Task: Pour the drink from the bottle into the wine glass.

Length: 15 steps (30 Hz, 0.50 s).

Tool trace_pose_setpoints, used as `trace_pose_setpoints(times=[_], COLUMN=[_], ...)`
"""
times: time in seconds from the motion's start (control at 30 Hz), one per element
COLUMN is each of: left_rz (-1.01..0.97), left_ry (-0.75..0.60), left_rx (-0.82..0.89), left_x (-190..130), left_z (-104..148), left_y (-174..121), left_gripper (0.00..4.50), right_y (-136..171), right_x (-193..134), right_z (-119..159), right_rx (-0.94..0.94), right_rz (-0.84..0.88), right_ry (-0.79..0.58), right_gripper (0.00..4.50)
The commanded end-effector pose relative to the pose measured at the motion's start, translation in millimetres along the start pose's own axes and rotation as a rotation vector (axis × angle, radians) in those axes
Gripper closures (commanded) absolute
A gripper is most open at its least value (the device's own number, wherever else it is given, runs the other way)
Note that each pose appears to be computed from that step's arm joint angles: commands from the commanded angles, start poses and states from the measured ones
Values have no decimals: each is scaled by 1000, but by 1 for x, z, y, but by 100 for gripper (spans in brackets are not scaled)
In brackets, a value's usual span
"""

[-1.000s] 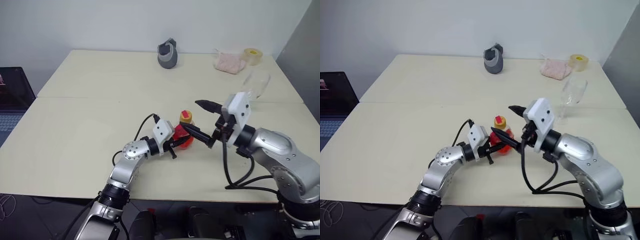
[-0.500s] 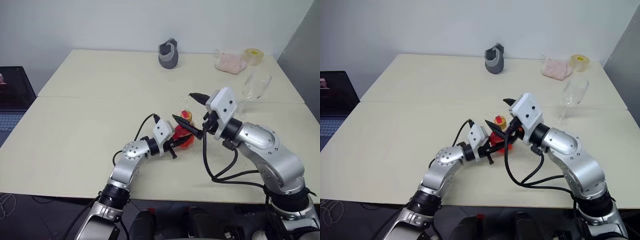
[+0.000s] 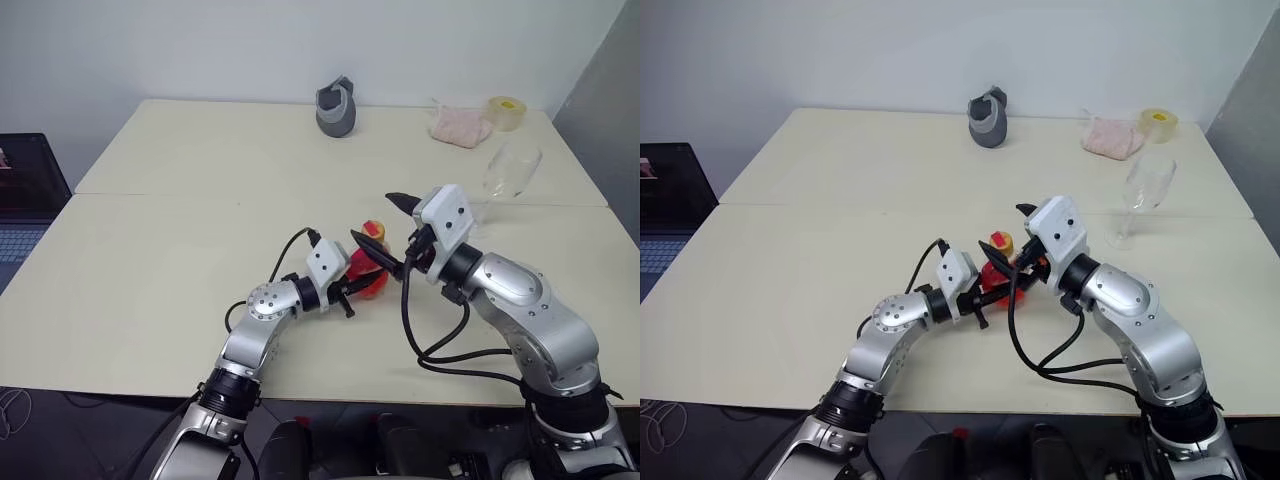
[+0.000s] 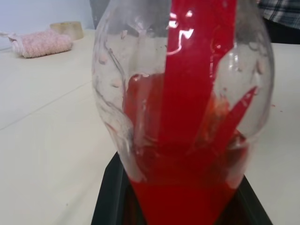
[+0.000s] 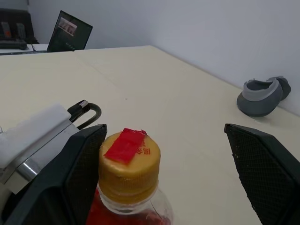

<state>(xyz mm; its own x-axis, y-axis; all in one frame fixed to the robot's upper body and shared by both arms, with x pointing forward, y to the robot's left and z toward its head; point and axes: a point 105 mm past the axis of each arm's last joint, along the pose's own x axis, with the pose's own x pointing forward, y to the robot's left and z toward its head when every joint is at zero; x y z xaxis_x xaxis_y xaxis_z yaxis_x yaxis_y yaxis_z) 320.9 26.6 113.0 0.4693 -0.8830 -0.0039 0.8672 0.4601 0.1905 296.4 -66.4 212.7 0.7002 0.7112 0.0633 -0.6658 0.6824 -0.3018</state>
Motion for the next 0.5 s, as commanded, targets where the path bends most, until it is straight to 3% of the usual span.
trace_pose_setpoints(times=[0.03, 0.5], left_rz=[-3, 11], left_ry=[-52, -39], left_rx=[34, 35], left_x=[-1, -6], left_z=[15, 12], left_y=[0, 4], left_gripper=[371, 373], right_y=[-17, -16], right_x=[-15, -47], right_z=[5, -5], right_rx=[1, 41], right_rz=[-50, 58], right_ry=[-17, 54], right_gripper=[23, 23])
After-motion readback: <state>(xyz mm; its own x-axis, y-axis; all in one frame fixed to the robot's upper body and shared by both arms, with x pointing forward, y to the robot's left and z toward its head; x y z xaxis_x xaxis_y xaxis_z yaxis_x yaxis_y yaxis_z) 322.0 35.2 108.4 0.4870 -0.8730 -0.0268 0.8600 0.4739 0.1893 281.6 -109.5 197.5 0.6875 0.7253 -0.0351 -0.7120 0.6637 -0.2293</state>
